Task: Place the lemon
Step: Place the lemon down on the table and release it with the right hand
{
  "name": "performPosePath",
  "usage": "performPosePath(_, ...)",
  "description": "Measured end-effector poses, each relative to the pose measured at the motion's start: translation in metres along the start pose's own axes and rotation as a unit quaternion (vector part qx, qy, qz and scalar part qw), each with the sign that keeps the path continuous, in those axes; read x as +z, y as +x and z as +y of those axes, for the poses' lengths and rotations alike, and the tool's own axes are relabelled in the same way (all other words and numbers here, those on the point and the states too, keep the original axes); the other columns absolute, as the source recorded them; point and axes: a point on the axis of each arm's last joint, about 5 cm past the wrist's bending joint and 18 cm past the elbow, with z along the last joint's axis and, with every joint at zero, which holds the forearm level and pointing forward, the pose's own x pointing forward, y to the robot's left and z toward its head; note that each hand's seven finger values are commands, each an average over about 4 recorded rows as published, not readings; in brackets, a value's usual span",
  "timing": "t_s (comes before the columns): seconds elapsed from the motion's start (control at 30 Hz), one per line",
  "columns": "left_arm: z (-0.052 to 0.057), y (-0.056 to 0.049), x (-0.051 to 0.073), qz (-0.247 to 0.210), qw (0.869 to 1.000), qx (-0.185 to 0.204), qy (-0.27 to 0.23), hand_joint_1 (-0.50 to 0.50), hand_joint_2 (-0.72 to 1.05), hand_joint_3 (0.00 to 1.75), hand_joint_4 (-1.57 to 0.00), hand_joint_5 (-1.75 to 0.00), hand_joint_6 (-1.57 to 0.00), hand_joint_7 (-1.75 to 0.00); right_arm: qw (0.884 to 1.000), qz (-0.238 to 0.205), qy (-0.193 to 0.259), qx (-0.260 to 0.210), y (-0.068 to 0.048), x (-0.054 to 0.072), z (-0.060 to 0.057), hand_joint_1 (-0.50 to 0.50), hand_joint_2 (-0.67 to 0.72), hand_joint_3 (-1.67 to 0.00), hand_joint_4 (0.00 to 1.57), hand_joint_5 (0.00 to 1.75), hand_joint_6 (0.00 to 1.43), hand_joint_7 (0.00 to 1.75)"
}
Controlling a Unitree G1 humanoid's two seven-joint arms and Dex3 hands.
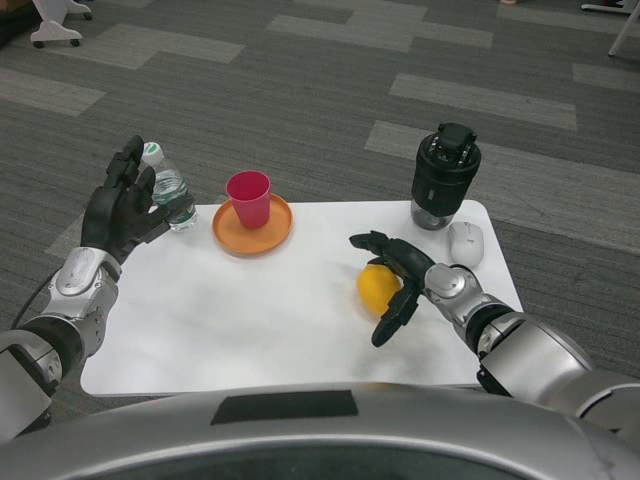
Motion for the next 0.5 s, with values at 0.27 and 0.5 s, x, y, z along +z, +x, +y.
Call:
performPosePath(0.27, 0.0001, -0.0008, -0.0006, 0.000, 1.000, 0.001, -0.001, 0.50, 0.78, 0.04, 0.00, 0.00, 0.00, 0.00, 1.000, 0.000, 0.012, -0.015, -0.0010, -0.0012, -0.0020, 0.25, 0.52, -0.06, 0.00, 0.68, 0.00, 0.14)
performPosePath(0.5, -0.0001, -0.0009, -0.0004, -0.001, 1.000, 0.000, -0.002, 0.50, 0.78, 0.09, 0.00, 0.00, 0.00, 0.00, 0.999, -0.001, 0.030, -0.037, -0.0037, -0.0047, -0.0025, 0.28, 0.47, -0.08, 0.00, 0.68, 0.00, 0.14)
